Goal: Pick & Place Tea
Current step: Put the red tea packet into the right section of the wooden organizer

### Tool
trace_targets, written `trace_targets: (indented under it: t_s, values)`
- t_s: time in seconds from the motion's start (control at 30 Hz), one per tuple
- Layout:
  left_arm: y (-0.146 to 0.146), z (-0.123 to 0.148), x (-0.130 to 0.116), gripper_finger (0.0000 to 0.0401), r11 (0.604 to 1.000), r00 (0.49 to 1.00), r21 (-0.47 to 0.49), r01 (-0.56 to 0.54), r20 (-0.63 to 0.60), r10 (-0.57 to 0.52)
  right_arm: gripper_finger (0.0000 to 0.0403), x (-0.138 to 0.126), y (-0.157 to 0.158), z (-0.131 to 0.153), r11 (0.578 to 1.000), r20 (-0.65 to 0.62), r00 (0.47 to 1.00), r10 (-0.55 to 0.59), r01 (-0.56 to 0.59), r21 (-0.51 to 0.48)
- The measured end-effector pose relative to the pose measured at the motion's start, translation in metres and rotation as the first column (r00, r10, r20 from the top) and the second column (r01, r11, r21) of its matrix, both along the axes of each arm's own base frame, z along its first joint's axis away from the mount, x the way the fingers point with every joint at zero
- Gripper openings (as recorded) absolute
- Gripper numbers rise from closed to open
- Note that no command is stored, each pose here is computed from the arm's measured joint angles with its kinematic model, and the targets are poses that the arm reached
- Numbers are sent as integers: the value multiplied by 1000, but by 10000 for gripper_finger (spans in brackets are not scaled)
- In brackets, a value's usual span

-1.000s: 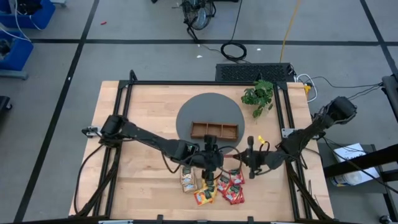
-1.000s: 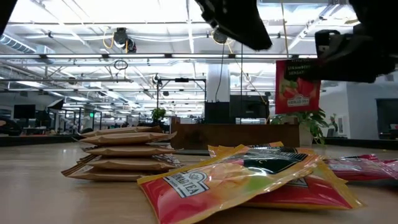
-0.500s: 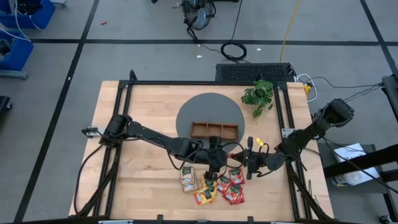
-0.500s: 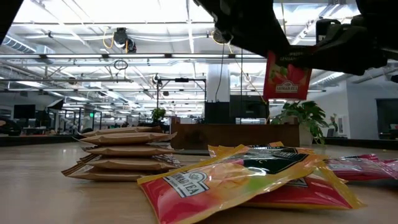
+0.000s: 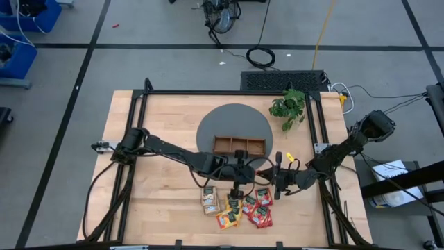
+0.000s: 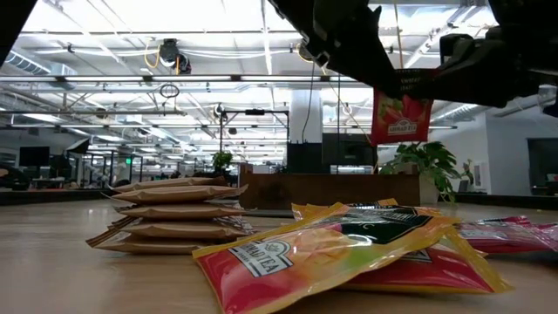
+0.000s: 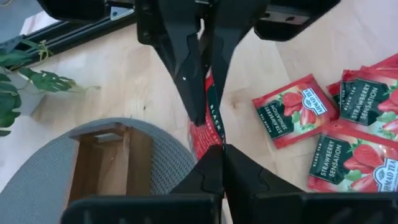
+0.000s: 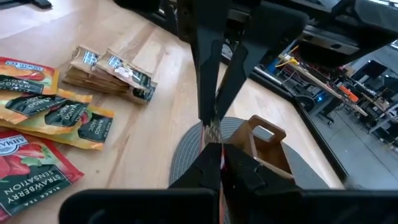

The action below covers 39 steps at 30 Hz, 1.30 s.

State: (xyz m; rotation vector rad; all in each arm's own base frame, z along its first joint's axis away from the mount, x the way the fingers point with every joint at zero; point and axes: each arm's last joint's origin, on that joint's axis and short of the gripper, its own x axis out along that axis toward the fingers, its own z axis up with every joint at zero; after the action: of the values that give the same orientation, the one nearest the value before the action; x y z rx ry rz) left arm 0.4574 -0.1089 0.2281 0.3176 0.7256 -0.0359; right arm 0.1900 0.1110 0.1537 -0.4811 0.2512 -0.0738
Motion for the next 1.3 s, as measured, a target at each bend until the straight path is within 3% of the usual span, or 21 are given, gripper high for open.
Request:
trace_targets:
  t_s: [0.23,0.33,0.47,0.67,0.8,1.07,1.3]
  values:
    - [-1,-1,-2,3,999,999,42,-27,-16,27,19,-1,2,3,1000,31,999,-15,15,21]
    - [-2,-2,-3,3,998,999,56,-43,-19,44,48,-1,4,12,997,79,993,-83,83,10]
    - [-3,-2,-4,2,995,998,77,-69,-9,69,100,4,15,27,997,79,994,-77,75,18]
    - [-3,-1,-3,1,994,997,74,-75,-4,76,158,23,23,49,988,-124,983,-138,145,54]
    - [-2,-1,-4,1,992,996,87,-91,-3,92,178,29,22,63,974,-276,953,-122,168,151]
    - [-2,-1,-4,1,991,996,93,-93,-2,94,181,37,11,64,957,-384,917,-110,202,209]
    - [-2,-1,-3,0,991,996,92,-93,2,93,134,40,7,59,955,-414,902,-119,218,201]
